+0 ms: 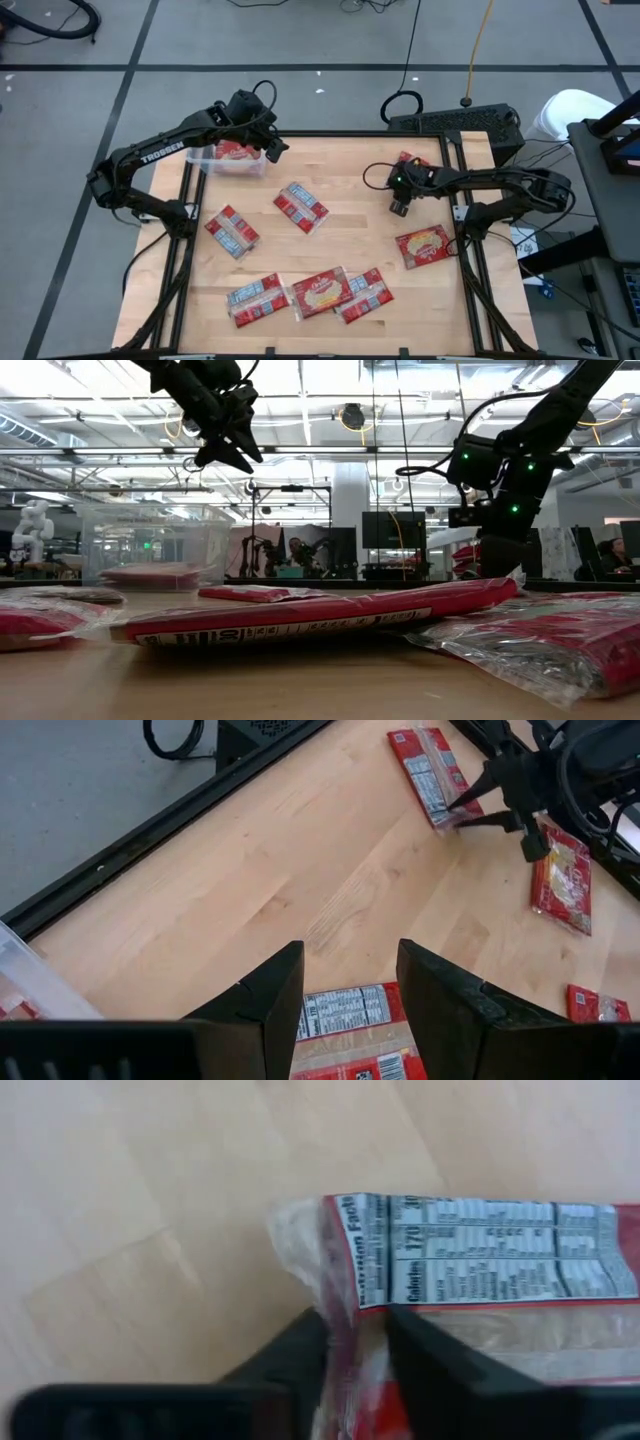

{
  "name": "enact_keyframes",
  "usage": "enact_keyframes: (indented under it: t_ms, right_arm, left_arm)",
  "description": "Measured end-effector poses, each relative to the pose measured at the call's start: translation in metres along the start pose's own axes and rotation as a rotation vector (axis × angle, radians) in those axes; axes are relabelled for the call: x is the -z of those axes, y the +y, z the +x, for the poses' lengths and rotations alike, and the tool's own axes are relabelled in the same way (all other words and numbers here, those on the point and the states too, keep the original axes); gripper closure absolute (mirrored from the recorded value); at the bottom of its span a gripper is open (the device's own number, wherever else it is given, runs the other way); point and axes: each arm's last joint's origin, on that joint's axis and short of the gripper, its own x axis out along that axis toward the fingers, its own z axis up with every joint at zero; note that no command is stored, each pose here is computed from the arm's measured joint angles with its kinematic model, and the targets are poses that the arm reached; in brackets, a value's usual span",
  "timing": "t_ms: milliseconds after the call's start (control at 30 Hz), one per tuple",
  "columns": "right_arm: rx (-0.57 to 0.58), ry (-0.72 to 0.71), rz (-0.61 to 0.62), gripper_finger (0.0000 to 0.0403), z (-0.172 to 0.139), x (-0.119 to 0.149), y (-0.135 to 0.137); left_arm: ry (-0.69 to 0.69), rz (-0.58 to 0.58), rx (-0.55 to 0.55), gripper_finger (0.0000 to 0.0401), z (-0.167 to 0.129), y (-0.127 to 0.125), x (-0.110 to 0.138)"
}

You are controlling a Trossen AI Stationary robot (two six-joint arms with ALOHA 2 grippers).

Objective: Sort popcorn bags into baskets
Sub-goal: Put the popcorn pack into the transparent bin

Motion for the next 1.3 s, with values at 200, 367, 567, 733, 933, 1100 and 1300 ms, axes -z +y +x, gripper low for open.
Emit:
enact_keyframes:
  t_ms: [200,367,567,733,933,1100,1300]
  right_arm:
    - [-0.027,-0.044,0.102,0.0393,-0.001,-0.004,-0.001]
    - [-0.098,-0.085,0.252,0.04,-0.011,-0.011,-0.001]
    - [-0.253,-0.159,0.452,0.0402,-0.025,-0.021,0.0]
    - [-0.391,-0.229,0.553,0.0403,-0.036,-0.028,0.001]
    - [-0.58,-0.331,0.628,0.0403,-0.052,-0.039,0.001]
    - [-0.704,-0.419,0.666,0.0403,-0.064,-0.048,0.001]
    - [-0.854,-0.517,0.665,0.0403,-0.077,-0.058,0.001]
  left_arm:
    - [0.0,0.0,0.0,0.0235,0.0,0.0,0.0]
    - [-0.003,0.002,0.001,0.0235,0.0,0.0,0.0]
    - [-0.021,0.078,0.017,0.0235,0.001,-0.005,-0.001]
    - [-0.071,0.212,0.055,0.0235,0.003,-0.017,-0.004]
    - [-0.146,0.401,0.111,0.0235,0.006,-0.038,-0.006]
    - [-0.223,0.515,0.172,0.0216,0.011,-0.053,-0.005]
    - [-0.232,0.466,0.311,0.0154,0.035,-0.058,-0.002]
